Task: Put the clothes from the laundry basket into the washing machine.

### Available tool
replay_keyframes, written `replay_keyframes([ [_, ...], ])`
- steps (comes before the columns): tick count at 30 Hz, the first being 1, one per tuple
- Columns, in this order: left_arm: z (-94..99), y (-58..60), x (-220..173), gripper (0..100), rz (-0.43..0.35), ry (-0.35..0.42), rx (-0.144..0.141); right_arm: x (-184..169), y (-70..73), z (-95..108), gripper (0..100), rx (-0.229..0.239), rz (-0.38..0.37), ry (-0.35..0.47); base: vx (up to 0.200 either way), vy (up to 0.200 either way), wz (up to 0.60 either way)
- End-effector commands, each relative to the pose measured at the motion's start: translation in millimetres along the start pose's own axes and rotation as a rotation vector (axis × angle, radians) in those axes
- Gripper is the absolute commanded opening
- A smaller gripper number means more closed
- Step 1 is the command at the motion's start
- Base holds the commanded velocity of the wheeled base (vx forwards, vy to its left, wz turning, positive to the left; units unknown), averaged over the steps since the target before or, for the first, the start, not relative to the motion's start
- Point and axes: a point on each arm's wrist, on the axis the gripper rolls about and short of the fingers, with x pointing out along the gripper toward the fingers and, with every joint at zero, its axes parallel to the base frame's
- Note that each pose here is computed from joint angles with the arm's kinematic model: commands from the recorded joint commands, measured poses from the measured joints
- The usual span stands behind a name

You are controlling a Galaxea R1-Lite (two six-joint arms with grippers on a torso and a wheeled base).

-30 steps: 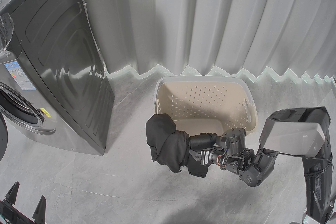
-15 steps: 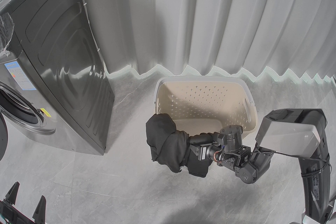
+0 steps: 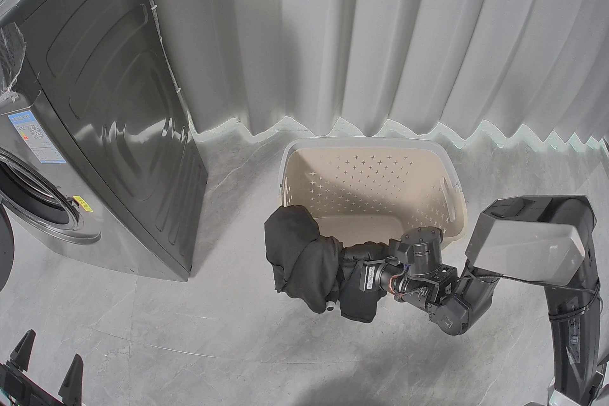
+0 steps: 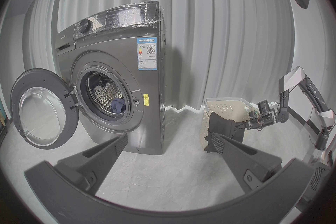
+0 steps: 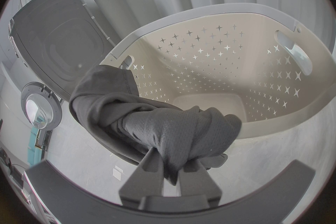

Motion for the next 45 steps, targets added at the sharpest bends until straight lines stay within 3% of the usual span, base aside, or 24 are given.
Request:
replay_keyframes([
  [1,-4.4,0.1,-0.1,100,0.000,-0.002,-0.001,-29.2,7.3,24.1,0,0.003,0.024,-0.061,0.000,0.000,0.00],
  [9,-4.4,0.1,-0.1,100,0.000,-0.002,-0.001,-89.8,16.3,57.7,0,0.007,0.062,-0.144,0.000,0.000,0.00],
  [14,-4.4,0.1,-0.1,100,0.000,-0.002,-0.001,-103.8,15.7,59.7,0,0.007,0.063,-0.150,0.000,0.000,0.00],
  [25,-4.4,0.1,-0.1,100,0.000,-0.002,-0.004,-175.0,33.0,103.2,0,0.002,0.153,-0.339,0.000,0.000,0.00],
  [27,-4.4,0.1,-0.1,100,0.000,-0.002,-0.004,-186.9,36.0,108.7,0,-0.009,0.170,-0.369,0.000,0.000,0.00],
  [34,-4.4,0.1,-0.1,100,0.002,-0.002,-0.004,-226.6,38.9,124.9,0,-0.132,0.174,-0.458,0.000,0.000,0.00],
  [37,-4.4,0.1,-0.1,100,0.002,-0.002,-0.007,-242.5,44.8,130.2,0,-0.142,0.199,-0.476,0.000,0.000,0.00],
  [45,-4.4,0.1,-0.1,100,0.002,-0.002,-0.009,-280.5,41.1,136.0,0,-0.138,0.188,-0.480,-0.025,0.000,0.00],
])
